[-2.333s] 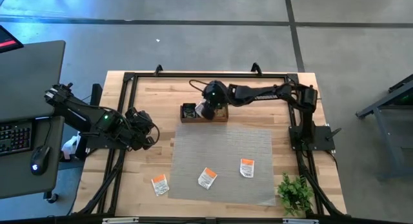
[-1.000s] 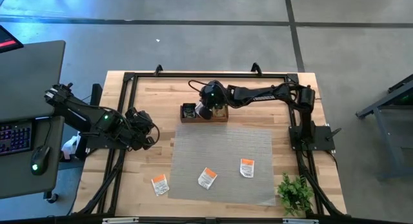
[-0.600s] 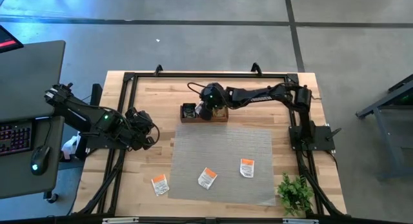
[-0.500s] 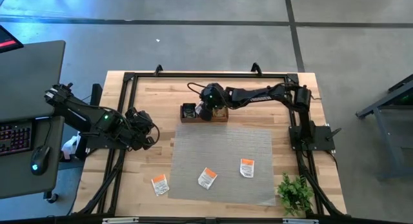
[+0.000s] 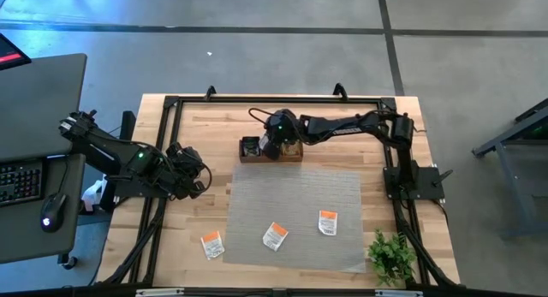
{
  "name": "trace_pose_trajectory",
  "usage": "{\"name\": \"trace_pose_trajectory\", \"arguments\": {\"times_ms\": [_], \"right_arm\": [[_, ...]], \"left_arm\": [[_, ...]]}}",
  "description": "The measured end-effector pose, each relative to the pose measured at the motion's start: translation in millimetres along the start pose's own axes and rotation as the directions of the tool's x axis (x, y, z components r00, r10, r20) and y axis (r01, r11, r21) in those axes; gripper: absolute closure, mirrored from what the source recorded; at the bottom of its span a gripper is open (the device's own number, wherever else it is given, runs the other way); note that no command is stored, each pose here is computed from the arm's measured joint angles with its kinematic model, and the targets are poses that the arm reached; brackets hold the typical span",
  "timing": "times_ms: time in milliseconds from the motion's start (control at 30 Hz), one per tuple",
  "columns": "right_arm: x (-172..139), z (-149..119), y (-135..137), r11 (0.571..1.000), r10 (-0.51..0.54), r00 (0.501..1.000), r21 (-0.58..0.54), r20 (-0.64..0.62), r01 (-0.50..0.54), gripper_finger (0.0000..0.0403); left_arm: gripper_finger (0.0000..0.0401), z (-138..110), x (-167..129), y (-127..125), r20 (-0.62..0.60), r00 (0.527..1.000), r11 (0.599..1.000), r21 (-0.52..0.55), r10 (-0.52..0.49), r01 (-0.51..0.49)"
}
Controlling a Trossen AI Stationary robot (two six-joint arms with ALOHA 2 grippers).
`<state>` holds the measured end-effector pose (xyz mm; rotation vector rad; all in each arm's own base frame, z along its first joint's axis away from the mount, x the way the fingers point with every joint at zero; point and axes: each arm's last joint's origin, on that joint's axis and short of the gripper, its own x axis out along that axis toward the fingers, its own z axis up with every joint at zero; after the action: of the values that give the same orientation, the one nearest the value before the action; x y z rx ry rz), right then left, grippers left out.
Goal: Pick & Place Tea
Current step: Put the white tea bag into the middle section of the wooden organizer
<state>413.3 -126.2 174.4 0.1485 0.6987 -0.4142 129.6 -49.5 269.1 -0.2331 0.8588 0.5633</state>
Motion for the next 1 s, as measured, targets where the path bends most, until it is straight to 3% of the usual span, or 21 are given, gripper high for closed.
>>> {"name": "trace_pose_trajectory", "arguments": {"times_ms": [233,467,567,700,833,1000], "right_arm": [[-21,13,1,0.998,-0.064,0.997,0.022,0.030,0.064,0.0397],[-36,13,13,0.990,-0.073,0.997,0.124,0.000,0.072,0.0399],[-36,1,23,0.973,-0.173,0.985,0.155,-0.017,0.173,0.0399],[-36,-10,37,0.919,-0.361,0.928,0.206,0.097,0.336,0.0399],[-35,-15,46,0.909,-0.364,0.903,0.298,0.228,0.291,0.0401],[-32,-34,46,0.892,-0.365,0.905,0.358,0.216,0.274,0.0400]], "left_arm": [[0.0400,0,0,0,-0.003,1.000,1.000,0.002,0.001,-0.001],[0.0400,0,0,0,-0.003,1.000,1.000,0.002,0.000,0.000],[0.0400,0,0,0,-0.004,1.000,1.000,0.002,0.000,0.000],[0.0400,0,0,0,-0.003,1.000,1.000,0.001,0.000,0.000],[0.0400,0,0,0,-0.002,1.000,1.000,0.001,0.001,-0.001],[0.0400,0,0,0,-0.001,1.000,1.000,-0.001,-0.002,0.002]]}}
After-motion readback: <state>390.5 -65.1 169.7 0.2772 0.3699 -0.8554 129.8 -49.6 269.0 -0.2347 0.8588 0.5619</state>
